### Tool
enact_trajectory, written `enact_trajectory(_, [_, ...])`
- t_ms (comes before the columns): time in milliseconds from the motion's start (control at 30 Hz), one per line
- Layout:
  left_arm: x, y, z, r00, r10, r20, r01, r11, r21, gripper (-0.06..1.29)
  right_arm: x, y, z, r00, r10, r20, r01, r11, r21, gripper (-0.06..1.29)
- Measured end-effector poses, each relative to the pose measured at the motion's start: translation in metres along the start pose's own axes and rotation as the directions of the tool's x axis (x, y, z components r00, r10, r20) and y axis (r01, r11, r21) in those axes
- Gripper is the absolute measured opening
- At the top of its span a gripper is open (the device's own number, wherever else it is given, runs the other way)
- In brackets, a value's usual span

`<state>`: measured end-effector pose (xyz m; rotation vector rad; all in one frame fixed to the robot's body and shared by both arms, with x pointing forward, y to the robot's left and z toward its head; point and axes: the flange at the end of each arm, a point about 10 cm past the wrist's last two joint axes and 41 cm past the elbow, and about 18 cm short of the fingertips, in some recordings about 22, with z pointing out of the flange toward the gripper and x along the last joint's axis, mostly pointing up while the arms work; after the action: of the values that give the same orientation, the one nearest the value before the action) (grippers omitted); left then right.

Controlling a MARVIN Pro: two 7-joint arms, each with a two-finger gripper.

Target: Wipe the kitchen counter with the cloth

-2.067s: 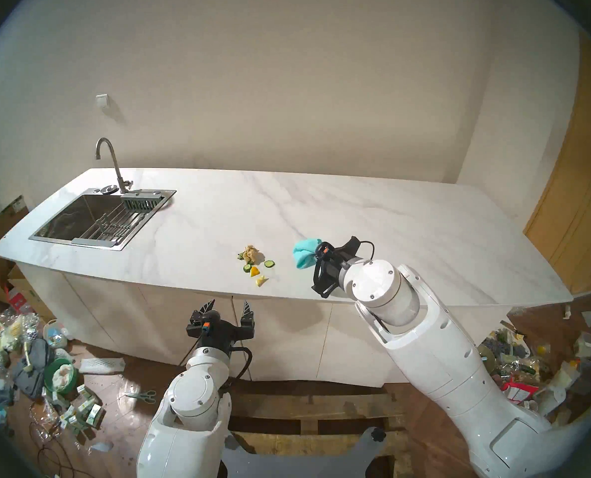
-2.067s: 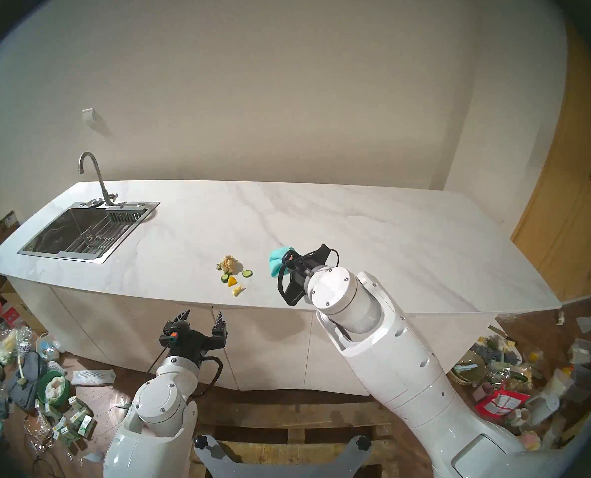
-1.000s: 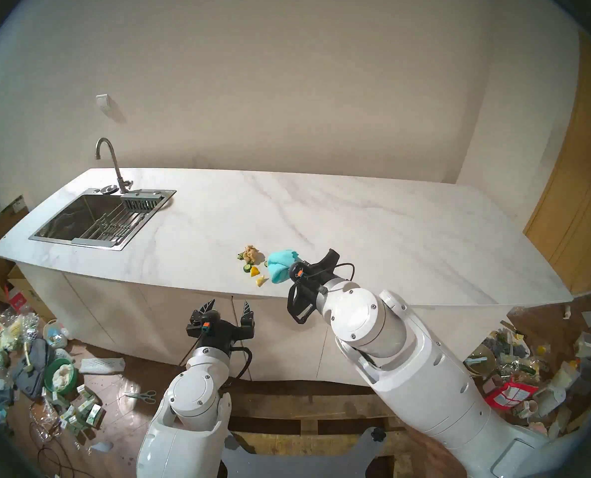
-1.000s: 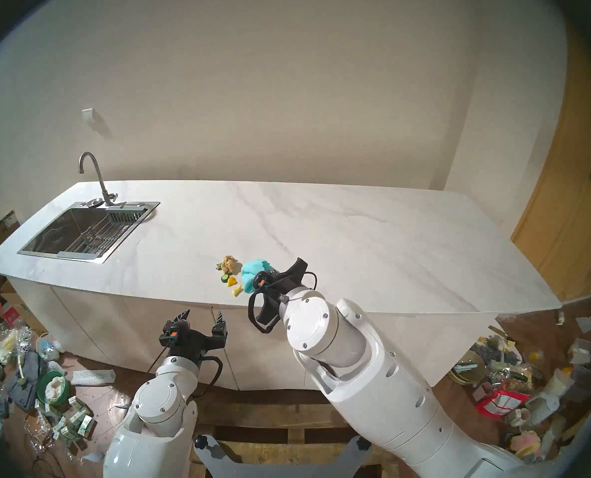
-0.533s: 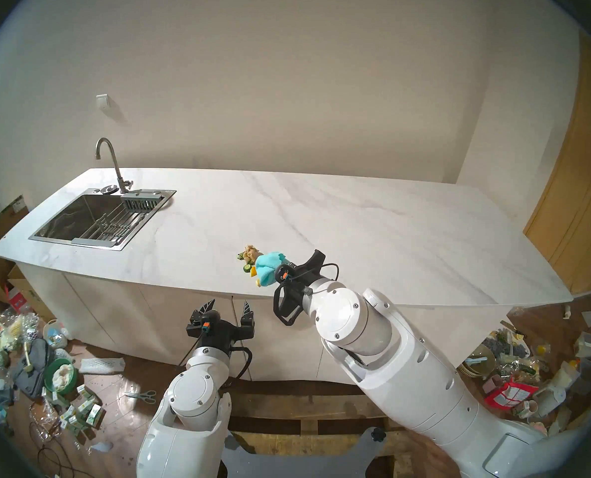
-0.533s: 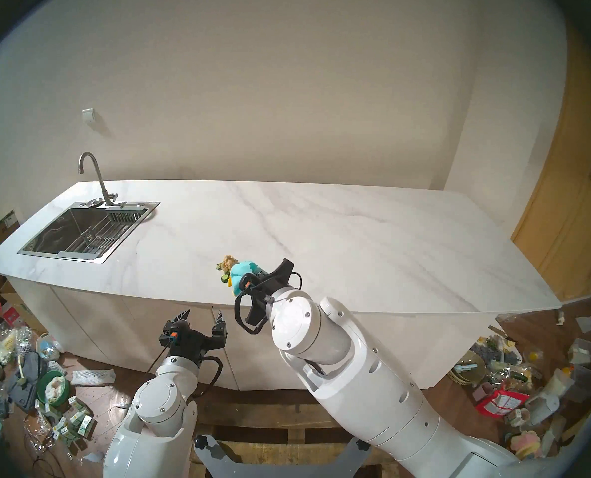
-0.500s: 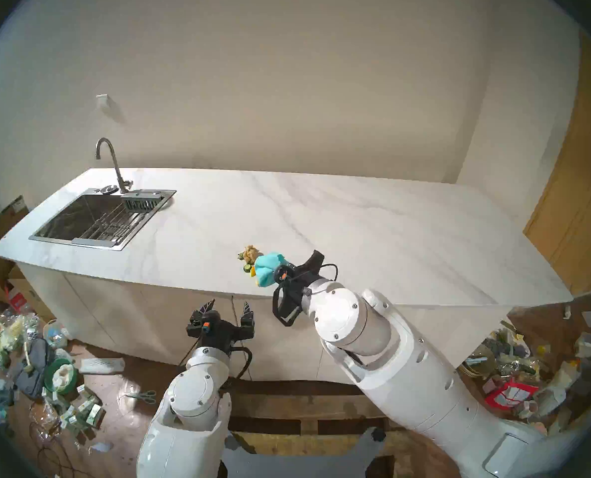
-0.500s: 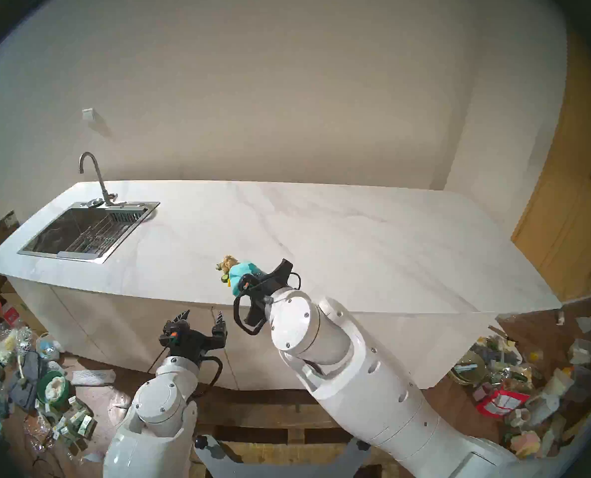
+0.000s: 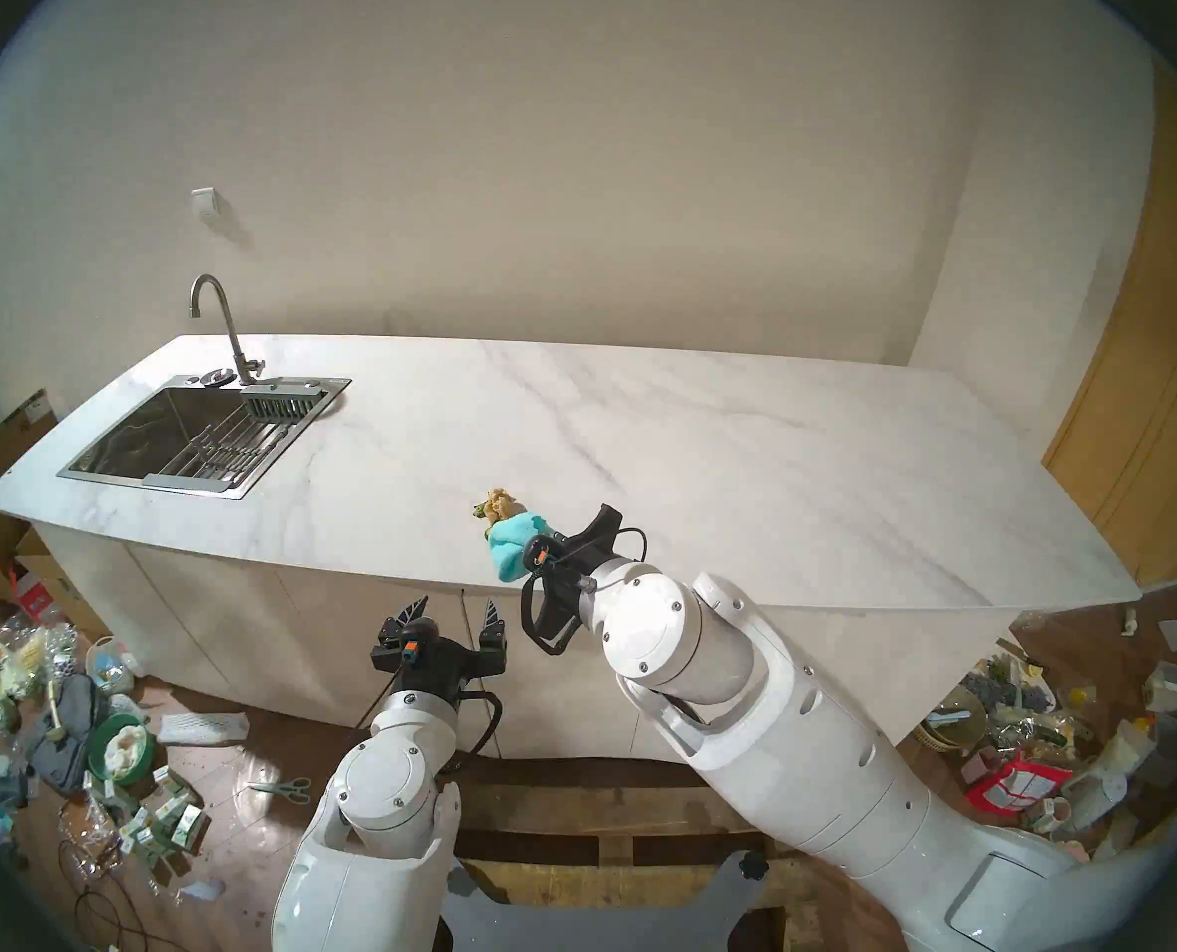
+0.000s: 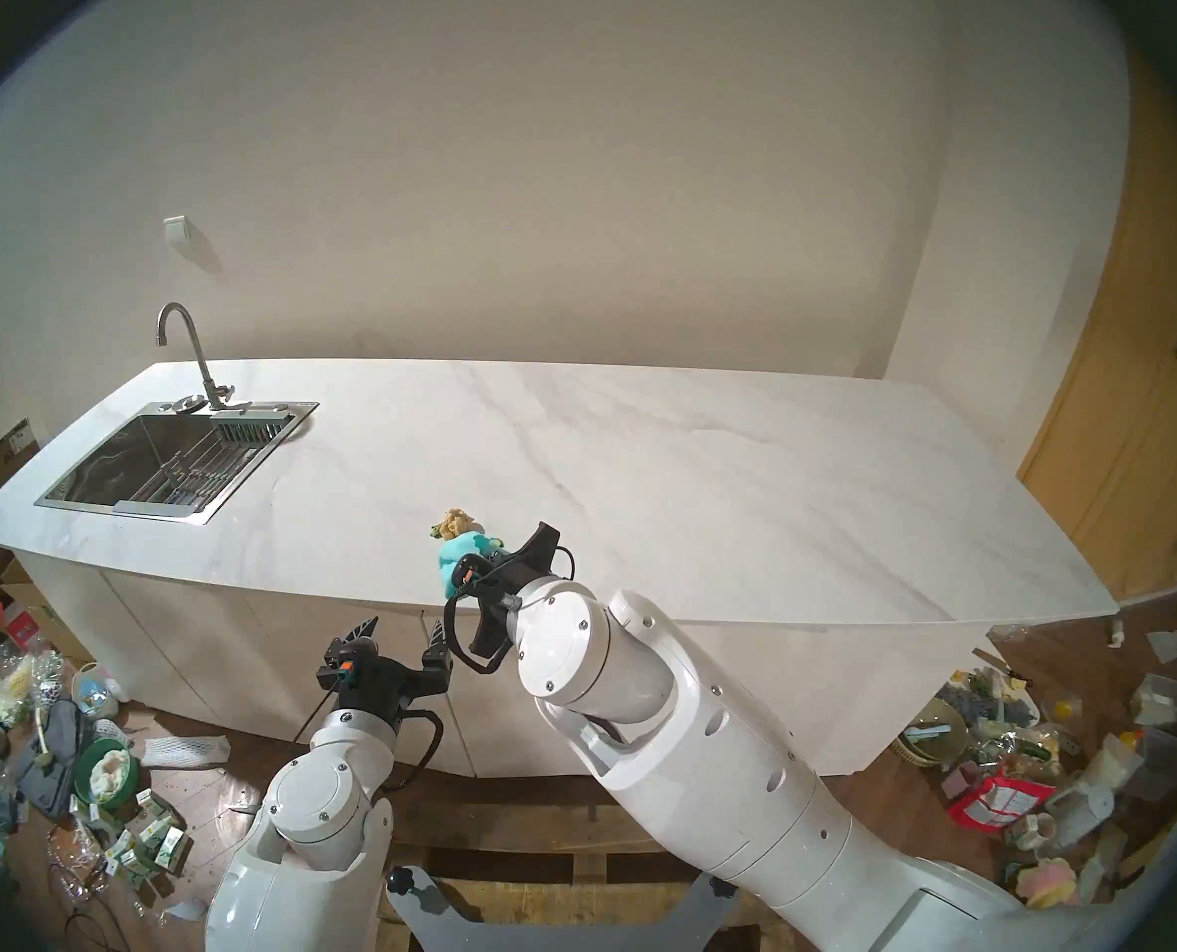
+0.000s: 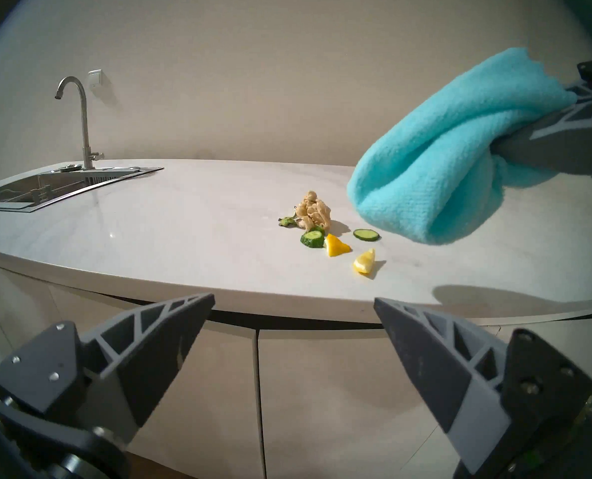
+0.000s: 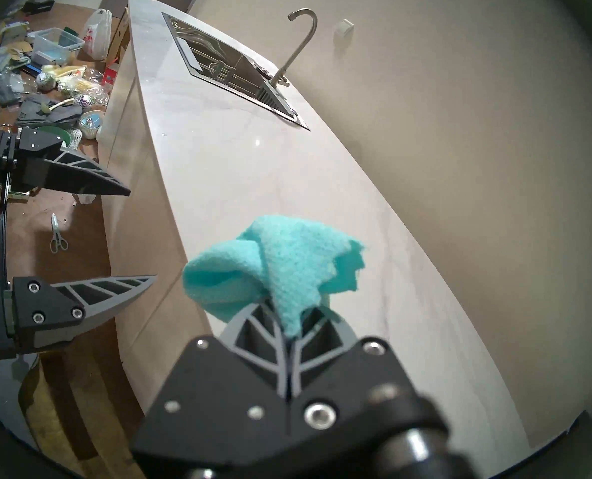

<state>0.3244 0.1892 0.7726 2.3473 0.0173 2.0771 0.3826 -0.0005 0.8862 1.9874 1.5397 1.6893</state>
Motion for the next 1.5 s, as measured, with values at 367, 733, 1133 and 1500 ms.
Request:
enact_trajectory(367, [0.0,0.0,0.0,1.0,0.0,0.0,0.0,1.0,0.0,1.26,-0.008,0.002,0.018,1.0,-0.014,0.024,0.013,1.0,0.009,-0.02])
enact_trajectory(733, [0.0,0.0,0.0,1.0,0.0,0.0,0.0,1.0,0.0,1.26,-0.008,0.01,0.024,0.998,-0.062,0.014,0.062,0.997,0.047,-0.02])
enact_trajectory(1133, [0.0,0.0,0.0,1.0,0.0,0.0,0.0,1.0,0.0,1.26,-0.022,0.013,0.029,0.994,-0.1,0.041,0.098,0.994,0.053,-0.02])
enact_trajectory(1500, [0.0,0.0,0.0,1.0,0.0,0.0,0.0,1.0,0.0,1.26,-0.034,0.008,0.044,0.99,-0.122,0.069,0.117,0.991,0.07,-0.02])
